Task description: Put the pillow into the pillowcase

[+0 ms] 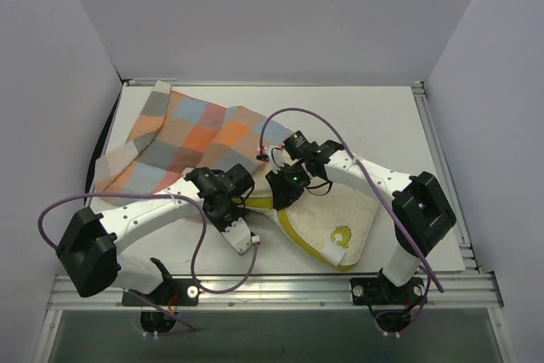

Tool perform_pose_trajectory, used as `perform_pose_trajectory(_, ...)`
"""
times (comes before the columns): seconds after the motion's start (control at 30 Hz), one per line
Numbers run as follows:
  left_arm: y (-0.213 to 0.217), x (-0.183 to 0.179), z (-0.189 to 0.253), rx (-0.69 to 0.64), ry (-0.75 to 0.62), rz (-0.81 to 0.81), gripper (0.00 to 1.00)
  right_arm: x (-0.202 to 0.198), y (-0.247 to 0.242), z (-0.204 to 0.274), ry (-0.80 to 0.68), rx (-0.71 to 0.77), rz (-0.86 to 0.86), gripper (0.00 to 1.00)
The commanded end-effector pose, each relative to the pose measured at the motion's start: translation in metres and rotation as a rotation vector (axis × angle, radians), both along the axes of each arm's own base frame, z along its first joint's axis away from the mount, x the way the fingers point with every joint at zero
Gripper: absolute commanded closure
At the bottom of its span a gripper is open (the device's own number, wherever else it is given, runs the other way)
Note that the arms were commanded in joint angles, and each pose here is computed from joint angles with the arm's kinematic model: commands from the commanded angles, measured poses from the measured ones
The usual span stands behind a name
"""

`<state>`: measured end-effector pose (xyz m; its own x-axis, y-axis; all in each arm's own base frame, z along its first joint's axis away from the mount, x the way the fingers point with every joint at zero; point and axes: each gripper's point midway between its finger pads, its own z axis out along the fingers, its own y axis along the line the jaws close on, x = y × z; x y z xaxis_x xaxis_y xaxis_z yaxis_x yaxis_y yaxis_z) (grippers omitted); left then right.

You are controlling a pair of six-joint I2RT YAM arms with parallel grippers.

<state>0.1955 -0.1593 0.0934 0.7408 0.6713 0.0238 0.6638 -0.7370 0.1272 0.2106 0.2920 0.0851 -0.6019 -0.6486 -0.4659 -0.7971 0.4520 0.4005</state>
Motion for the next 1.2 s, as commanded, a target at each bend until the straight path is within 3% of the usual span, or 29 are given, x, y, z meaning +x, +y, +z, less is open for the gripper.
perform_pose_trajectory(0.0,-0.004,-0.002,0.006,0.008,0.031,-0.027,0.81,-0.014,0.004,0.021,0.065,0.067,0.005,1.0)
perform_pose_trajectory(0.03,-0.018,0.001,0.017,-0.033,0.02,-0.029,0.96,-0.014,0.006,0.02,0.077,0.069,0.001,1.0)
perform_pose_trajectory(0.07,-0.034,-0.007,0.02,-0.102,0.069,-0.015,1.0,-0.014,0.009,0.022,0.082,0.08,0.003,1.0)
perform_pose_trajectory(0.37,-0.179,-0.074,0.124,-0.563,0.163,-0.145,1.0,0.005,0.053,0.054,0.196,0.226,-0.076,1.0)
perform_pose_trajectory(0.47,-0.184,-0.092,0.125,-0.586,0.203,-0.156,1.0,0.01,0.062,0.053,0.241,0.275,-0.111,1.0)
perform_pose_trajectory(0.6,-0.154,-0.1,0.073,-0.487,0.227,-0.12,1.0,0.003,0.053,0.007,0.309,0.202,-0.169,1.0)
perform_pose_trajectory(0.67,-0.148,-0.101,0.069,-0.519,0.217,-0.083,0.89,-0.005,0.044,-0.016,0.354,0.169,-0.198,1.0)
perform_pose_trajectory(0.7,-0.146,-0.102,0.068,-0.535,0.222,-0.048,0.82,-0.007,0.039,-0.024,0.38,0.156,-0.215,0.93)
perform_pose_trajectory(0.73,-0.142,-0.104,0.072,-0.562,0.226,-0.007,0.64,-0.009,0.037,-0.025,0.395,0.156,-0.22,0.77)
perform_pose_trajectory(0.83,-0.137,-0.102,0.097,-0.66,0.25,0.21,0.44,-0.008,0.023,-0.014,0.392,0.178,-0.236,0.5)
perform_pose_trajectory(0.93,-0.122,-0.085,0.132,-0.792,0.302,0.539,0.32,0.001,0.001,0.02,0.367,0.218,-0.26,0.45)
perform_pose_trajectory(1.0,-0.111,-0.06,0.15,-0.873,0.315,0.723,0.26,0.012,-0.013,0.049,0.296,0.27,-0.273,0.44)
perform_pose_trajectory(1.03,-0.104,-0.047,0.154,-0.9,0.327,0.852,0.25,0.017,-0.022,0.056,0.284,0.276,-0.298,0.38)
perform_pose_trajectory(1.17,-0.07,0.046,0.161,-0.964,0.152,1.25,0.28,0.067,-0.073,0.079,0.13,0.272,-0.471,0.21)
